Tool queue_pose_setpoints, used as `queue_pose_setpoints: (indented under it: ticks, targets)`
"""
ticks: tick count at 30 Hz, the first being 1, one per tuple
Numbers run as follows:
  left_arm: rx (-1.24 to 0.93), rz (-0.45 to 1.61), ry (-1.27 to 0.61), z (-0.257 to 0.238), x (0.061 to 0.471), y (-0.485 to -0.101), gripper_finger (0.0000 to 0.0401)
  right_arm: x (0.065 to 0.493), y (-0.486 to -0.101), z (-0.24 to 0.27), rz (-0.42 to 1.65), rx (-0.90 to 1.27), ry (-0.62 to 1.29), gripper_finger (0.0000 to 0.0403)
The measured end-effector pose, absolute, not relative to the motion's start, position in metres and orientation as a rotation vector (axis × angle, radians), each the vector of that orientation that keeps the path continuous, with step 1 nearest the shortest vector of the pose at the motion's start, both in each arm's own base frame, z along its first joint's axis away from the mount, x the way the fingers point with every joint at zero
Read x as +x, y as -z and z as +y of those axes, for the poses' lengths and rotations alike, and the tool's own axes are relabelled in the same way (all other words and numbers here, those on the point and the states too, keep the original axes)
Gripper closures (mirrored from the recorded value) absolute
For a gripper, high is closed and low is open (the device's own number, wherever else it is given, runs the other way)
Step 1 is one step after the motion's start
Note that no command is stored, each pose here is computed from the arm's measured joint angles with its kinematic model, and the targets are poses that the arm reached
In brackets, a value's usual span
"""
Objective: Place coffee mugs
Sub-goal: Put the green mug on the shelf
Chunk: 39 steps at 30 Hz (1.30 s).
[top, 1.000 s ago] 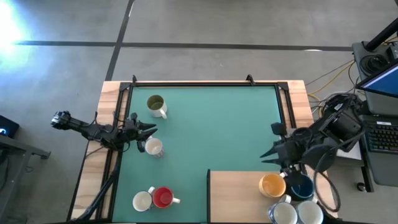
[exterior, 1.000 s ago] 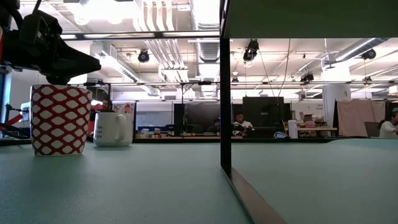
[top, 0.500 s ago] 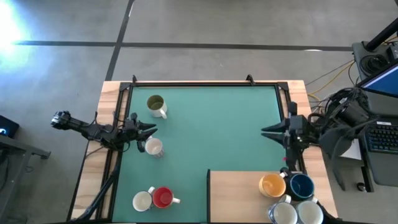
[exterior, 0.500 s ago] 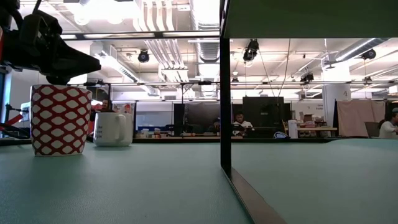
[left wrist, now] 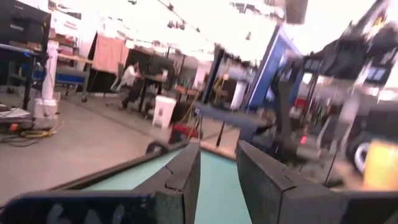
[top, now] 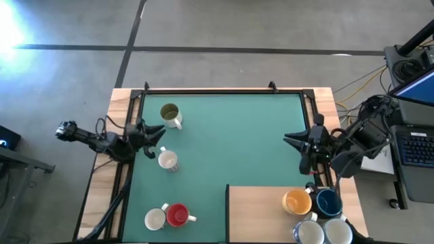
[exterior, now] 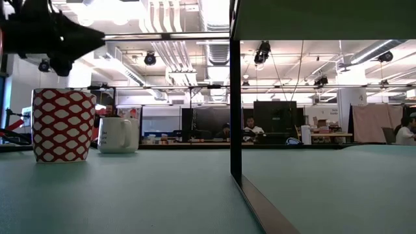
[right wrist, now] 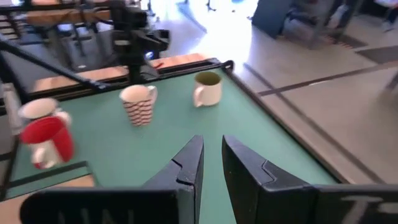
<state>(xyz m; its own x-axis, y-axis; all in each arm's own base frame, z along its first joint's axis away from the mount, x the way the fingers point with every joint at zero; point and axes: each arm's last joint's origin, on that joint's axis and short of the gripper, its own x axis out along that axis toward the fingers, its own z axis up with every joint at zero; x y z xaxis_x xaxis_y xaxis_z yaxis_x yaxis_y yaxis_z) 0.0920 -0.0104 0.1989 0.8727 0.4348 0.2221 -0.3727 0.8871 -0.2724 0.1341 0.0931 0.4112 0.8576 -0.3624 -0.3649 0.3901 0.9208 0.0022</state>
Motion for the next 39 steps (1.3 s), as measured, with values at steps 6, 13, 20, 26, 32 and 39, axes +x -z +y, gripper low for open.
queue_pose_setpoints:
  ticks: [6,13,20,26,32,39]
  targets:
    - [-0.226,-0.376,-0.45,-0.009,0.088,-0.209,0.0314,0.122,-0.385,0.08,0.293,0.089,0.456,0.0353]
    - [-0.259,-0.461,-0.453,-0.007,0.084,-0.218,0.0314,0.115,-0.355,0.072,0.213,0.084,0.463,0.0353]
    - [-0.28,-0.534,-0.468,-0.005,0.079,-0.224,0.0314,0.098,-0.345,0.057,0.1,0.087,0.391,0.0353]
    - [-0.3,-0.556,-0.47,-0.004,0.078,-0.226,0.0314,0.086,-0.337,0.048,-0.012,0.029,0.226,0.0353]
    - [-0.3,-0.555,-0.471,-0.004,0.078,-0.226,0.0314,0.077,-0.327,0.043,-0.165,-0.026,0.107,0.0353]
    - [-0.422,-0.586,-0.435,-0.004,0.078,-0.226,0.0314,0.066,-0.305,0.034,-0.223,0.083,0.036,0.0353]
